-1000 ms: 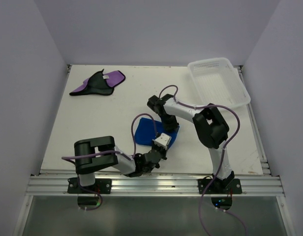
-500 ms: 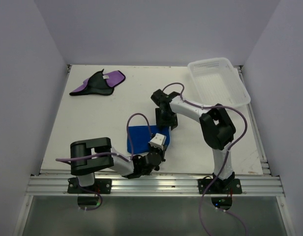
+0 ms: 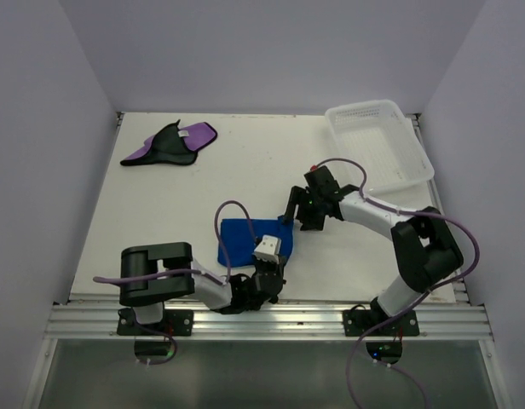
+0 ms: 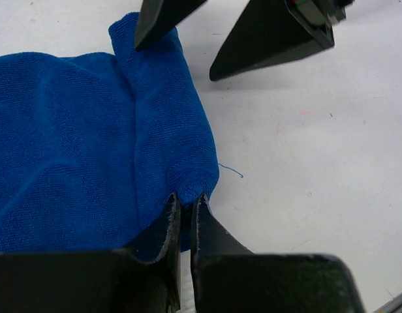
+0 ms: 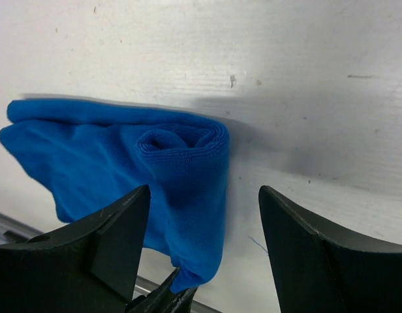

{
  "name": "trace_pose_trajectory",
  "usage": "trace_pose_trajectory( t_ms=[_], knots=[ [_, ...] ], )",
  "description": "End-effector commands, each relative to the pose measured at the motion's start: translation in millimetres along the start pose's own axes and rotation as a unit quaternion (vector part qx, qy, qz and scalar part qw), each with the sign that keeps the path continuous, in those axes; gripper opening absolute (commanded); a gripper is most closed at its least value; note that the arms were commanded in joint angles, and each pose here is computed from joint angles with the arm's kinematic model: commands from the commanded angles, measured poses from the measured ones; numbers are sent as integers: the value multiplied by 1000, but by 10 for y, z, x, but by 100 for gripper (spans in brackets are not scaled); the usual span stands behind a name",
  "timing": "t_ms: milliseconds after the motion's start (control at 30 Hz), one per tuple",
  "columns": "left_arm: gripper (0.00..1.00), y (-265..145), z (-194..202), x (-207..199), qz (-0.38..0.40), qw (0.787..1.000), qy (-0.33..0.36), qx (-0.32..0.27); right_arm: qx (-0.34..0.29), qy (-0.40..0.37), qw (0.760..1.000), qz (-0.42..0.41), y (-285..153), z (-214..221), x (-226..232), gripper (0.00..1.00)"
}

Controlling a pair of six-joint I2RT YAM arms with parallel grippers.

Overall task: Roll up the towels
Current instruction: Roll the towel

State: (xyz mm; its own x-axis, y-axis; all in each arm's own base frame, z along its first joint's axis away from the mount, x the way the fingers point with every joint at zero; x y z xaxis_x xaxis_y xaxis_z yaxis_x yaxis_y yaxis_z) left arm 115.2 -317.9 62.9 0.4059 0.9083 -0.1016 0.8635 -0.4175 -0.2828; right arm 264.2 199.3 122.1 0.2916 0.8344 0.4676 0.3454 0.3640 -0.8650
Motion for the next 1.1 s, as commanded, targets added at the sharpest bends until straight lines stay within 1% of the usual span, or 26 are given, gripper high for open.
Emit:
trace_pose_trajectory(
  t_ms=[0, 33, 67, 133, 200, 400, 433, 600, 733, 800, 833, 900, 933, 1000, 1033, 1067],
  knots=[
    [0, -56, 29, 61, -31, 999, -15, 1, -10, 31, 992, -119, -103, -1, 135, 70],
    [0, -65, 33, 57, -32, 999, -15, 0, -4, 50, 989, -139, -111, 6, 127, 69],
    [0, -74, 34, 56, -33, 999, -15, 1, -10, 53, 987, -154, -79, 31, 91, 67],
    [0, -94, 44, 43, -34, 999, -17, 2, -6, 53, 987, -151, -43, 53, 58, 64],
    [0, -106, 44, 27, -33, 999, -17, 2, 2, 52, 988, -146, 4, 72, 29, 64],
    [0, -122, 37, 13, -37, 999, -15, 0, 3, 52, 984, -173, 46, 91, 39, 63],
    [0, -125, 36, 1, -36, 999, -16, 0, 4, 53, 983, -173, 53, 82, 50, 61],
    [0, -135, 22, 0, -39, 999, -17, -2, 16, 58, 988, -141, 145, 110, -32, 56],
    [0, -159, -6, -2, -39, 999, -18, -6, 20, 44, 991, -124, 249, 163, -58, 55],
    [0, -168, -12, 3, -39, 999, -19, -7, 32, 39, 994, -100, 298, 232, -97, 54],
    [0, -173, -11, 4, -39, 999, -19, -7, 31, 34, 994, -95, 314, 255, -85, 47],
    [0, -182, -18, -7, -37, 999, -22, -8, 26, 33, 995, -92, 307, 248, -84, 37],
    [0, -191, -14, 0, -37, 999, -22, -6, 23, 34, 996, -84, 293, 245, -97, 25],
    [0, -207, -4, 2, -38, 999, -33, -3, 4, 28, 997, -75, 226, 205, -84, 13],
    [0, -218, -3, 8, -37, 999, -37, 0, 2, 24, 998, -64, 179, 197, -73, 2],
    [0, -228, 2, 18, -37, 998, -43, 2, -17, 20, 999, -44, 158, 163, -83, 0]
  ],
)
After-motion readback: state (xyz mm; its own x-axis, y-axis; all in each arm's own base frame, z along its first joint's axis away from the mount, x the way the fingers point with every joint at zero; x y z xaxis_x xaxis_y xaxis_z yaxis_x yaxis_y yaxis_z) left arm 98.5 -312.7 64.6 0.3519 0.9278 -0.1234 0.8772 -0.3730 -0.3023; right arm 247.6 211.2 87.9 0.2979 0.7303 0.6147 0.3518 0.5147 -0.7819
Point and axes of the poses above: each gripper's point midway between its finger pads, its own y axis out along the fingers, its own x axis along the line the jaws close on, z = x × y, the point moved 8 cm from there along -y, back along the fingers, and after that the axes turned 12 degrees about y, right-handed, at the moved point
